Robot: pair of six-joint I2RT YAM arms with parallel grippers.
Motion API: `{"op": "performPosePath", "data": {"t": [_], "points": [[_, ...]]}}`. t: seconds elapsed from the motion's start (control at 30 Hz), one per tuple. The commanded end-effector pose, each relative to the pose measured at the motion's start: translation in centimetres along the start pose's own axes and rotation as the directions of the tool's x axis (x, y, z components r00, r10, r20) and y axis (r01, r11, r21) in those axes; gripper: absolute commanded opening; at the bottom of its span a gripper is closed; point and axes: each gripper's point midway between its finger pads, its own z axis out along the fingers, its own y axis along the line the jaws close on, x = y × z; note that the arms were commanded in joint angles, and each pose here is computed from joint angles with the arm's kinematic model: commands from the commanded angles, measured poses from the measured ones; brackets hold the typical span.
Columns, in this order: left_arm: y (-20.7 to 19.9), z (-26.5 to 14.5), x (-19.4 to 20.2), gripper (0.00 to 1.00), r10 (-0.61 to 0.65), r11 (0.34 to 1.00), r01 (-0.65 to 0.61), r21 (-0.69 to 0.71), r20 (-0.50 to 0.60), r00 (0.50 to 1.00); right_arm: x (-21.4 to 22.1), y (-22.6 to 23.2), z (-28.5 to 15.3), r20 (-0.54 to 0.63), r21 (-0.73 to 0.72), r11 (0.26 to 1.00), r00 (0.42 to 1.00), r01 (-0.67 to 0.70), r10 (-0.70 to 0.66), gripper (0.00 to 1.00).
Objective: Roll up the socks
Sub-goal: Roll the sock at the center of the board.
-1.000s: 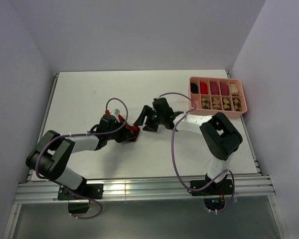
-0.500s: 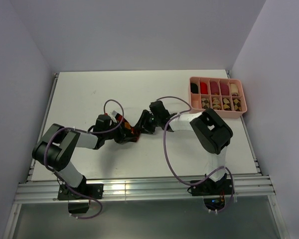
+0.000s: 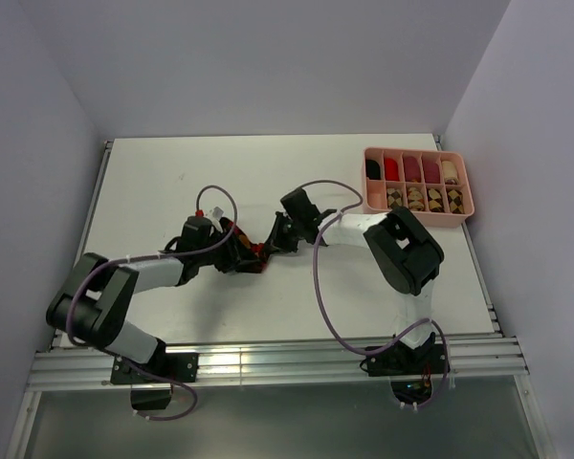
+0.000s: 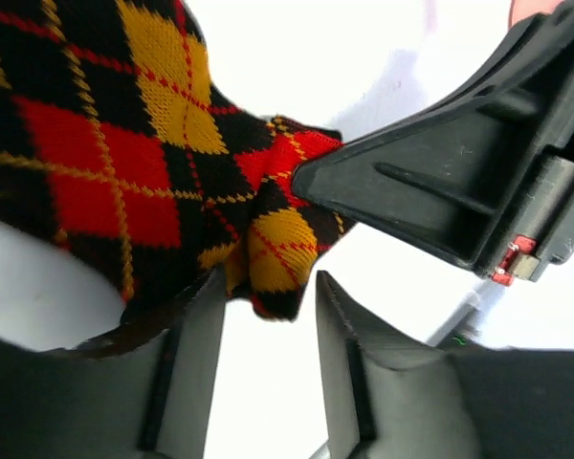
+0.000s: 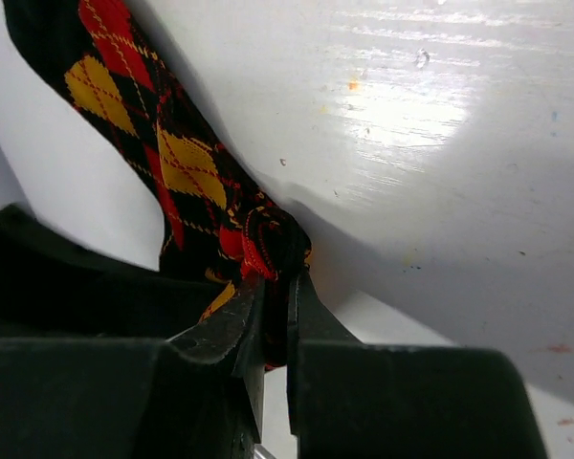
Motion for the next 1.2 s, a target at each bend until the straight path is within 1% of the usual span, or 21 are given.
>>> {"op": "performPosePath", "data": {"t": [0.0,0.03,0.07,0.1,0.13,0.17,0.23,0.27,0.33,0.37,0.43,0.47,0.57,0.7,0.8,0.9,1.03,1.07,1.1,1.13,1.17], "points": [[-0.5,-1.5,-1.9,0.47,0.213,0.97,-0.197,-0.143,0.103,0.972,-0.6,-0.8,-1.1,0.006,0.104,0.994,0.999,0.042,-0.043,0.0],[-0.8,-1.9,-2.2,0.48,0.248,0.96,-0.226,-0.168,0.122,0.961,-0.4,-1.0,-1.2,-0.005,0.122,0.992,0.999,0.038,-0.038,0.0],[-1.0,-2.7,-3.7,0.5,0.313,0.935,-0.266,-0.235,0.196,0.929,-0.6,-0.7,-1.4,-0.002,0.121,0.992,0.999,0.042,-0.042,0.0],[-2.5,-2.7,-2.9,0.51,0.363,0.921,-0.32,-0.224,0.188,0.912,-0.7,-0.6,-1.4,-0.004,0.123,0.991,0.999,0.043,-0.043,0.0],[-2.4,-3.1,-3.2,0.52,0.422,0.889,-0.36,-0.283,0.201,0.884,-0.7,-0.4,-1.6,-0.01,0.128,0.991,0.999,0.043,-0.042,0.0],[-2.6,-3.8,-4.3,0.53,0.468,0.86,-0.37,-0.351,0.257,0.845,-0.7,-0.4,-1.6,-0.013,0.133,0.99,0.999,0.044,-0.043,0.0],[-4.9,-3.7,-3.5,0.54,0.555,0.814,-0.448,-0.371,0.267,0.788,-0.8,-0.2,-1.7,-0.018,0.137,0.99,0.999,0.045,-0.043,0.0],[-4.8,-3.9,-4.0,0.54,0.603,0.774,-0.464,-0.431,0.276,0.749,-0.8,-0.2,-1.7,-0.021,0.14,0.989,0.999,0.045,-0.043,0.0],[-6.6,-3.3,-2.9,0.54,0.662,0.731,-0.526,-0.435,0.263,0.702,-0.8,-0.2,-1.7,-0.03,0.142,0.989,0.999,0.047,-0.043,0.0],[-6.2,-2.8,-2.6,0.53,0.698,0.687,-0.552,-0.473,0.22,0.681,-0.7,-0.2,-1.6,-0.035,0.14,0.989,0.999,0.045,-0.04,0.0],[-6.7,-2.2,-1.8,0.53,0.744,0.636,-0.585,-0.504,0.199,0.638,-0.6,-0.1,-1.6,-0.037,0.136,0.99,0.999,0.043,-0.039,0.0],[-6.3,-1.5,-1.4,0.52,0.773,0.596,-0.61,-0.523,0.165,0.613,-0.6,-0.1,-1.5,-0.041,0.136,0.99,0.999,0.041,-0.036,0.0],[-7.3,-0.1,0.2,0.52,0.824,0.526,-0.664,-0.532,0.123,0.553,-0.5,-0.1,-1.4,-0.048,0.136,0.99,0.998,0.041,-0.035,0.0],[-5.9,1.0,1.0,0.51,0.849,0.459,-0.681,-0.57,0.055,0.526,-0.3,0.0,-1.3,-0.056,0.127,0.991,0.998,0.035,-0.028,0.0],[-4.5,1.9,1.8,0.5,0.855,0.426,-0.692,-0.583,0.009,0.519,-0.1,-0.2,-1.2,-0.062,0.128,0.991,0.998,0.035,-0.028,0.0],[-3.0,2.8,2.6,0.49,0.854,0.395,-0.705,-0.589,-0.048,0.518,0.1,-0.3,-1.2,-0.067,0.126,0.991,0.997,0.033,-0.025,0.0],[0.0,3.4,3.2,0.48,0.837,0.342,-0.695,-0.632,-0.132,0.531,0.4,-0.1,-1.2,-0.079,0.103,0.994,0.996,0.041,-0.033,0.0],[0.2,3.4,3.1,0.47,0.835,0.336,-0.69,-0.641,-0.136,0.534,0.5,0.0,-1.1,-0.085,0.096,0.995,0.996,0.041,-0.033,0.0],[0.5,3.4,3.2,0.45,0.832,0.332,-0.689,-0.644,-0.145,0.536,0.5,0.3,-1.1,-0.085,0.079,0.996,0.996,0.043,-0.037,0.0],[1.5,3.4,3.5,0.38,0.823,0.315,-0.686,-0.655,-0.171,0.542,0.8,0.5,-1.2,-0.101,0.059,0.997,0.994,0.042,-0.036,0.0],[1.6,3.4,3.4,0.31,0.82,0.314,-0.678,-0.665,-0.171,0.547,0.8,0.9,-1.3,-0.103,0.044,0.998,0.994,0.045,-0.041,0.0]]}}
